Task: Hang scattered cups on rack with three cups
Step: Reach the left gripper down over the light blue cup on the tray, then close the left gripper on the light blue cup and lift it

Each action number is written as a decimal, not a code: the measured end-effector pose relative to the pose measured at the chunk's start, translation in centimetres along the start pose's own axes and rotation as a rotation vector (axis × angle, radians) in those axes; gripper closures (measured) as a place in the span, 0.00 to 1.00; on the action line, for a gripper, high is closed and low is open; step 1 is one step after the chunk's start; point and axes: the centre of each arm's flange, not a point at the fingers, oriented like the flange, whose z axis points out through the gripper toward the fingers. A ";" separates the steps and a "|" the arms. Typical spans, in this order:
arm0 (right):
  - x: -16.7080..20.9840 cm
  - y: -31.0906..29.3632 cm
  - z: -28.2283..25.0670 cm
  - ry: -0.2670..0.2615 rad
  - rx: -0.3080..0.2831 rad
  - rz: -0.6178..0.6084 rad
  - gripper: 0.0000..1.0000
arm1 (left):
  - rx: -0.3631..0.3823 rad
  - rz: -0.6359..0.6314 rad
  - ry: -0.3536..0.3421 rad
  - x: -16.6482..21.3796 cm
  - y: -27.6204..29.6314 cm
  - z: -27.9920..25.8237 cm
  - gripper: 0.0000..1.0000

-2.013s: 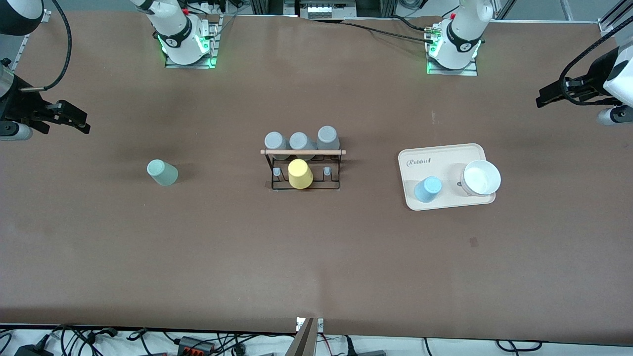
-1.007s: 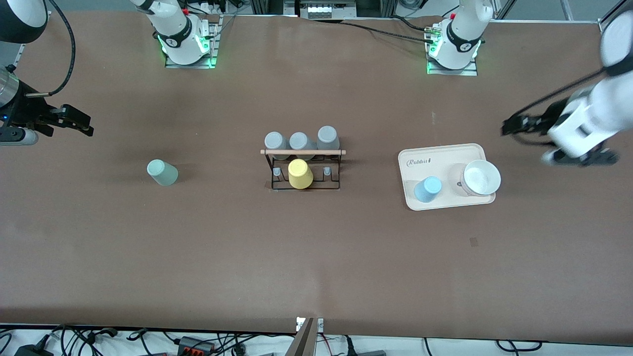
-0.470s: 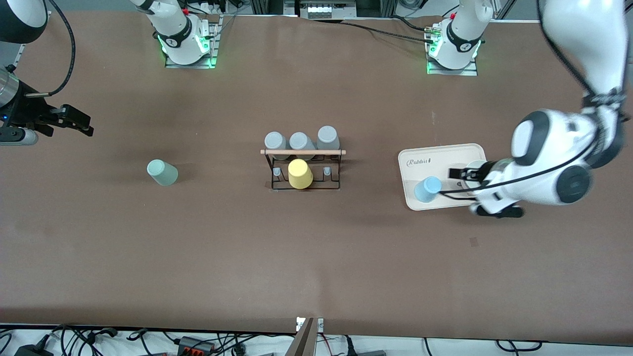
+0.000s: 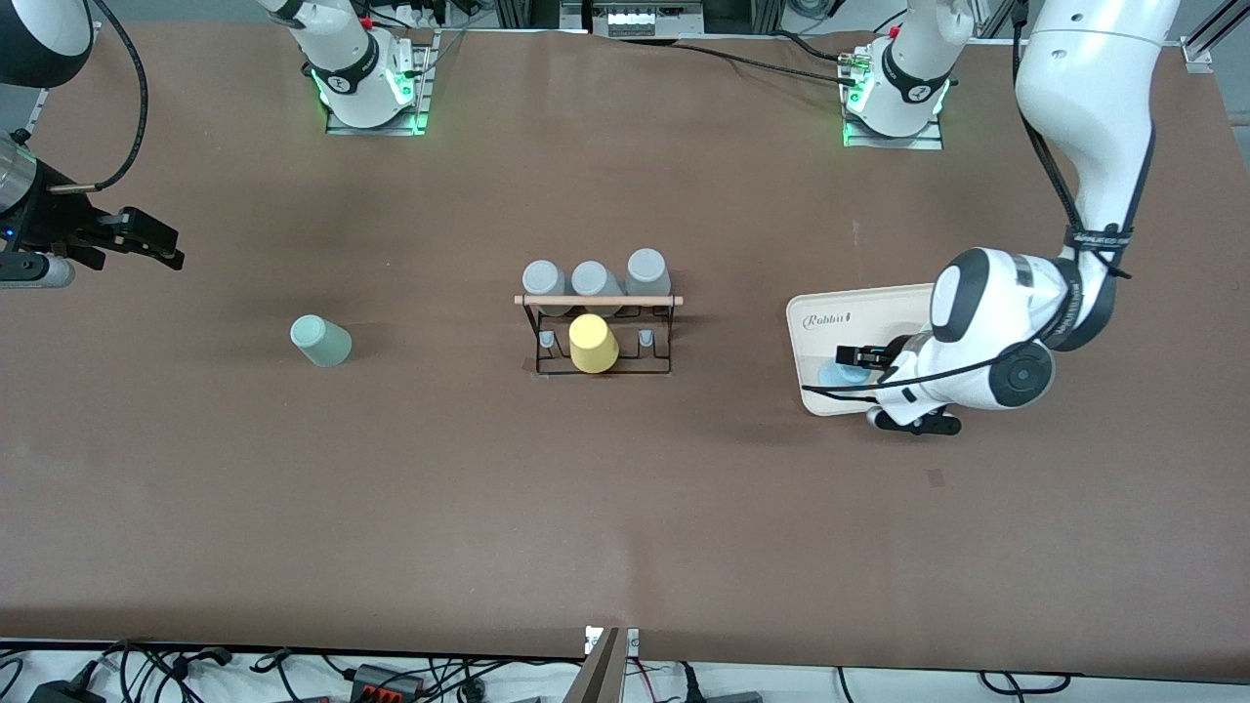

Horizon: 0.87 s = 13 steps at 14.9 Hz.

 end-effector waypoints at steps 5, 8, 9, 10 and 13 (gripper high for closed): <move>0.1 0.0 0.2 -0.003 0.000 0.000 0.00 | 0.006 0.015 -0.013 -0.1 1.0 1.5 0.00; 0.2 0.1 0.4 -0.007 0.000 0.001 0.00 | 0.004 0.015 0.000 0.4 1.0 2.5 0.00; 0.2 0.1 0.6 -0.010 0.000 0.002 0.00 | 0.003 0.014 0.000 0.5 0.9 2.8 0.07; 0.3 0.2 0.7 -0.012 0.001 0.003 0.00 | 0.003 0.014 0.000 0.6 0.9 2.9 0.19; 0.4 0.3 1.0 -0.018 0.001 0.004 0.00 | 0.002 0.016 0.012 0.7 1.0 2.5 0.35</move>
